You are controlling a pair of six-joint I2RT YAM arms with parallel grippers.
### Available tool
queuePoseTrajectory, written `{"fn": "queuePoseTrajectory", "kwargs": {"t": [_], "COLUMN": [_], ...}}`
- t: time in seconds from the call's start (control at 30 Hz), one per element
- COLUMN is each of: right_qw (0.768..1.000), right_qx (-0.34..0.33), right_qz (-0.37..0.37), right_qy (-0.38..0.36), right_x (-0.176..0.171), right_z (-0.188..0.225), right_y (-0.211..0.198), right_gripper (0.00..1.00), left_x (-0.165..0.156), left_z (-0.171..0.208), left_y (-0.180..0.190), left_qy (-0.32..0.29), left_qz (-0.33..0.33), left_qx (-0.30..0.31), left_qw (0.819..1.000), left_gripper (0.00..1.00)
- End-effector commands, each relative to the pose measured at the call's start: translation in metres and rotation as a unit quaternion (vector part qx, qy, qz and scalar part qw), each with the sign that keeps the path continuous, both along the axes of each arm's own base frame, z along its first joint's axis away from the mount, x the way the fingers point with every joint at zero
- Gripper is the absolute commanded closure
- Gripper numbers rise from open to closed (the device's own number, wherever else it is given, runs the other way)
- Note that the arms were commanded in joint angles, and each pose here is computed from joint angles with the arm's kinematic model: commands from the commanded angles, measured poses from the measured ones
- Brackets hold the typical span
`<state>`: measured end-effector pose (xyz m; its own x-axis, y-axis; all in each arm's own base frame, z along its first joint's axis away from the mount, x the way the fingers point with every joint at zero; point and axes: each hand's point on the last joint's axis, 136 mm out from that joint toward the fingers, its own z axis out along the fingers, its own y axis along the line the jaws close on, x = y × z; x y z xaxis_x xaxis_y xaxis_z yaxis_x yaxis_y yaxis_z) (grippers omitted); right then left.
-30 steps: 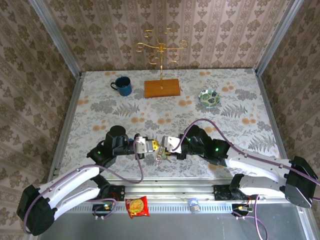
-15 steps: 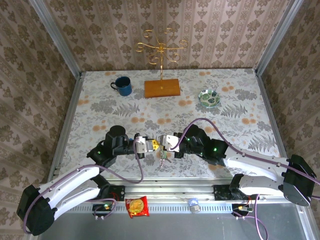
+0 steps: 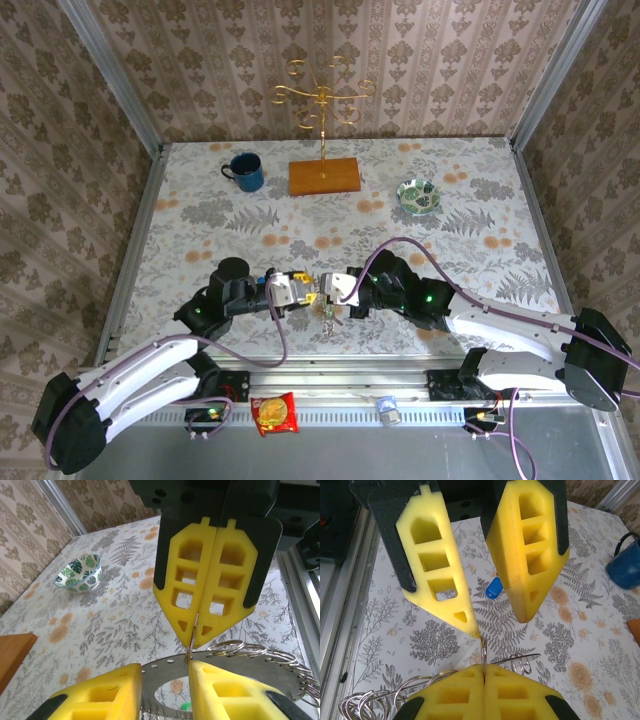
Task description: Put the keys on the keyring
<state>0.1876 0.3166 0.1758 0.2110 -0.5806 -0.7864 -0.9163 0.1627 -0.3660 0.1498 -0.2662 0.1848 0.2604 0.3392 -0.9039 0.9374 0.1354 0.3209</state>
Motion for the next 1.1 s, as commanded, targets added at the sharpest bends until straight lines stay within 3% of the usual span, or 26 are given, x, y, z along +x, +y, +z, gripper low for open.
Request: {"fn": "queuePoseTrajectory", "kwargs": {"t": [0.0, 0.5, 0.7, 0.87, 1.07], "right_qw": [1.0, 0.999, 0.999, 0.999, 0.999], "right_qx": [0.002, 0.009, 0.015, 0.017, 0.007], "right_qz": [0.021, 0.034, 0.041, 0.044, 0.038], "right_qy": [-0.015, -0.009, -0.007, -0.002, -0.004], "right_x": [-0.002, -0.004, -0.005, -0.005, -0.005], "right_z": [0.013, 0.024, 0.026, 0.026, 0.021], "right_y": [0.006, 0.013, 0.017, 0.02, 0.016], "right_gripper": [1.0, 1.0, 1.0, 1.0, 1.0], "left_x": [0.0, -0.011, -0.01, -0.008, -0.004], "left_z": [0.005, -0.001, 0.001, 0.003, 0.01], "left_y": [-0.003, -0.008, -0.012, -0.014, -0.015], "left_qy": [0.0, 0.002, 0.002, -0.004, -0.021], "left_qz": [0.002, -0.038, -0.046, -0.047, -0.038], "left_qx": [-0.013, -0.008, -0.008, -0.012, -0.025], "left_qw": [1.0, 0.999, 0.999, 0.999, 0.999], "left_gripper": [0.68, 0.72, 0.83, 0.86, 1.0]}}
